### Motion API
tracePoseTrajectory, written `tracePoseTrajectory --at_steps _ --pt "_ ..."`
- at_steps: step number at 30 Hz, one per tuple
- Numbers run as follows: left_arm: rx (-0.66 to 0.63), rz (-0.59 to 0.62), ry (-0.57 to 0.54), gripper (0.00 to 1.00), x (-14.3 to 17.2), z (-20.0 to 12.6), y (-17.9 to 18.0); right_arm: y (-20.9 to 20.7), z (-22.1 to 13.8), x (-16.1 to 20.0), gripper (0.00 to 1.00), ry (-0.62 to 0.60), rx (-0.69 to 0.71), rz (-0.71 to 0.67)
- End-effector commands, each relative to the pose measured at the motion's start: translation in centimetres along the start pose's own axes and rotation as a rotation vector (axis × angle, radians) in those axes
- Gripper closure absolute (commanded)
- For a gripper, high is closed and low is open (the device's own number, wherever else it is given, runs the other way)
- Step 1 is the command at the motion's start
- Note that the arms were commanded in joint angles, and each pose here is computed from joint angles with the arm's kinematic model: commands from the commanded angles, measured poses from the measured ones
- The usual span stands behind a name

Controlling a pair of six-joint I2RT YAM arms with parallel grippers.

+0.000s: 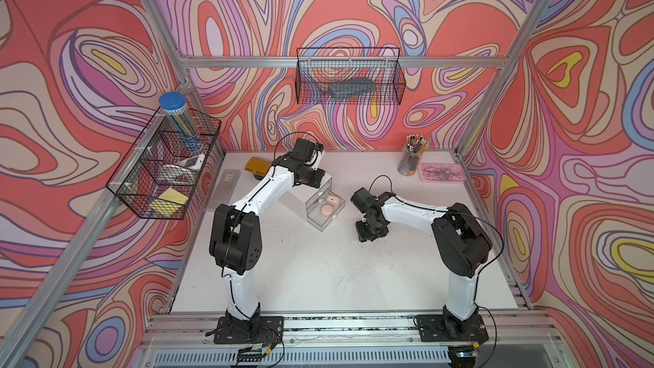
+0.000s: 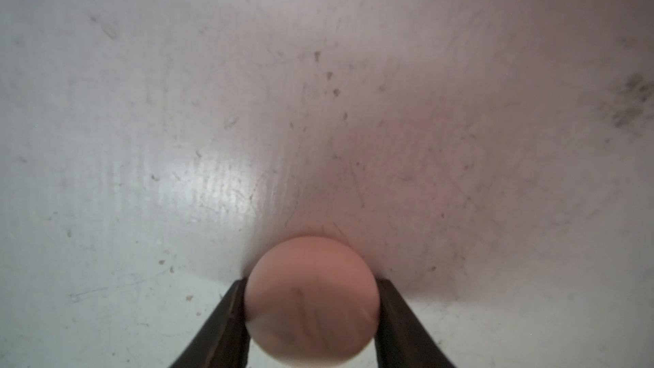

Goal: Put the bluetooth earphones in the drawer according to color
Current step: Pick up the Bluetooth earphone from the center of the board, then place the bluetooth earphone in the drawer.

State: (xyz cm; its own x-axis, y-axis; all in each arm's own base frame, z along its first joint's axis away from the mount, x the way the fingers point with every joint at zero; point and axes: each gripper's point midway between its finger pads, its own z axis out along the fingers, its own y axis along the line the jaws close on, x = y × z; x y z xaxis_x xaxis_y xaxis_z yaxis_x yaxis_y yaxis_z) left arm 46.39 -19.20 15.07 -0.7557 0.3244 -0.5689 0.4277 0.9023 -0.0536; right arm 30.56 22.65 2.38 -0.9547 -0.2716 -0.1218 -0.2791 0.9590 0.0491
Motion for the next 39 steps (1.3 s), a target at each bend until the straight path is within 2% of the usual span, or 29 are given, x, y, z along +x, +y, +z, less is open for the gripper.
tracePoseTrajectory --at_steps 1,8,16,27,35,39 --pt "0.013 -0.038 0.645 1.0 17.6 4.2 -0.5 2.1 -3.4 -3.4 0.59 -0.116 -0.084 -0.017" --pt "0.02 -0.038 0.64 1.0 17.4 4.2 -0.6 5.7 -7.1 -8.9 0.6 -0.247 -0.211 -0.05" --pt "0.041 -0.04 0.629 1.0 17.0 4.1 -1.0 9.7 -6.7 -12.6 0.63 -0.277 -0.369 -0.058" --pt "0.035 -0.041 0.637 1.0 17.3 4.2 -0.9 11.8 -5.4 -13.5 0.64 -0.276 -0.439 -0.04" --pt "0.046 -0.044 0.636 1.0 17.3 4.3 -1.0 13.7 -3.3 -12.9 0.63 -0.228 -0.469 -0.043" --pt "0.045 -0.044 0.635 1.0 17.3 4.2 -1.0 14.1 -2.4 -12.5 0.58 -0.215 -0.476 -0.036"
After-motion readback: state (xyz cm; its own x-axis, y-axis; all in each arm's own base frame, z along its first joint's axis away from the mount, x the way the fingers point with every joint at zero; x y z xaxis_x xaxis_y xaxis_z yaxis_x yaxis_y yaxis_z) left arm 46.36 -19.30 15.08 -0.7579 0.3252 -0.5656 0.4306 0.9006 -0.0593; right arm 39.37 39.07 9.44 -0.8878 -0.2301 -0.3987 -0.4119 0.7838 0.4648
